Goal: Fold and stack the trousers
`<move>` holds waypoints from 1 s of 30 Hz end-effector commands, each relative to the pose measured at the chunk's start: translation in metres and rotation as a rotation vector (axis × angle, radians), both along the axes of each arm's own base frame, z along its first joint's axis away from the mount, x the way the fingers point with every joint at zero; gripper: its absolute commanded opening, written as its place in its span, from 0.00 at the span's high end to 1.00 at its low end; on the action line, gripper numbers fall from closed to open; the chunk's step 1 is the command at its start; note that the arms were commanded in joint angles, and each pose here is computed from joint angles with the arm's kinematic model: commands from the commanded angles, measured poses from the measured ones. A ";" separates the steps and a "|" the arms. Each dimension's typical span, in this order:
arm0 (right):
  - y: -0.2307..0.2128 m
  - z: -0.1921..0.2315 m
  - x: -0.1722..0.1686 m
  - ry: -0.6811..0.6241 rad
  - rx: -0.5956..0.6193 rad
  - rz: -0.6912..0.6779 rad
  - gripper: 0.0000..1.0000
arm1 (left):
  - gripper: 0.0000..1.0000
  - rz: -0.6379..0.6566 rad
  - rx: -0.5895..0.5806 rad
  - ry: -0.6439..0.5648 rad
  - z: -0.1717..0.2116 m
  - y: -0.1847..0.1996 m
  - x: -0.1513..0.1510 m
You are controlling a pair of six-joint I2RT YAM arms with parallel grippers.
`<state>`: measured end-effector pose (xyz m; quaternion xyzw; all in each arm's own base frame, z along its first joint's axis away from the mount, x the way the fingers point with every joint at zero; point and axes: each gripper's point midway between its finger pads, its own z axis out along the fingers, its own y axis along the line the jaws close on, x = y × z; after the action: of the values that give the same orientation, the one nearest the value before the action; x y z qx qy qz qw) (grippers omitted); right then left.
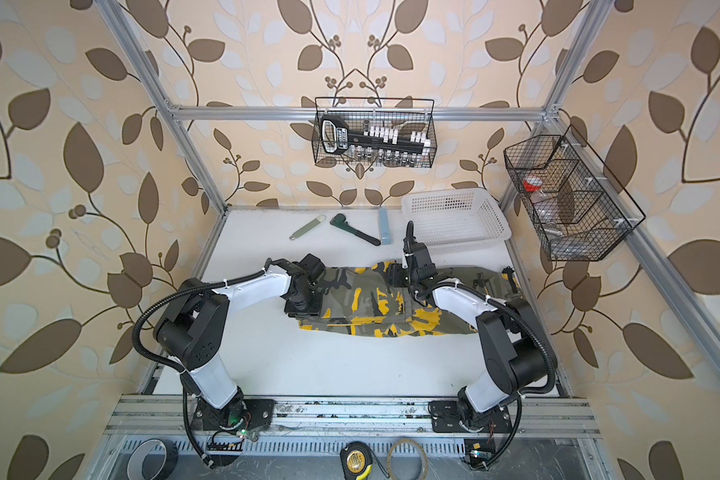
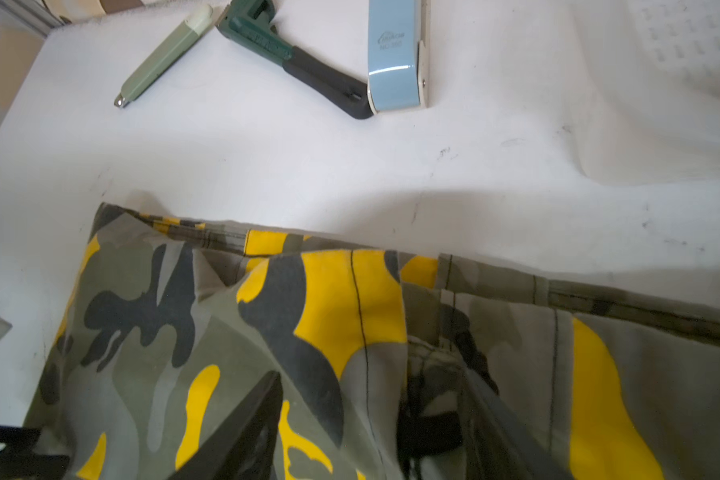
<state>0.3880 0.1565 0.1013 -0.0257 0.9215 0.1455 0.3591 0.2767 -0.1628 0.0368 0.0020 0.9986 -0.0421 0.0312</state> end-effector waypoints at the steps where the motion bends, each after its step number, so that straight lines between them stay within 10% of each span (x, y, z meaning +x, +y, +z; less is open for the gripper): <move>1: 0.006 -0.007 -0.036 0.084 -0.007 0.122 0.34 | 0.43 -0.014 -0.009 -0.063 0.038 0.003 0.011; 23: -0.005 -0.061 -0.073 0.311 -0.044 0.121 0.58 | 0.40 0.031 -0.059 -0.006 0.023 0.022 0.025; 30: 0.003 -0.056 -0.072 0.316 -0.009 0.140 0.86 | 0.40 0.034 -0.060 -0.010 0.024 0.025 0.026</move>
<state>0.3189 0.1534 0.0428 -0.0584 0.9645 0.1538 0.2066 0.3079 -0.1394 0.0607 -0.0241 0.9964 -0.0651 0.0490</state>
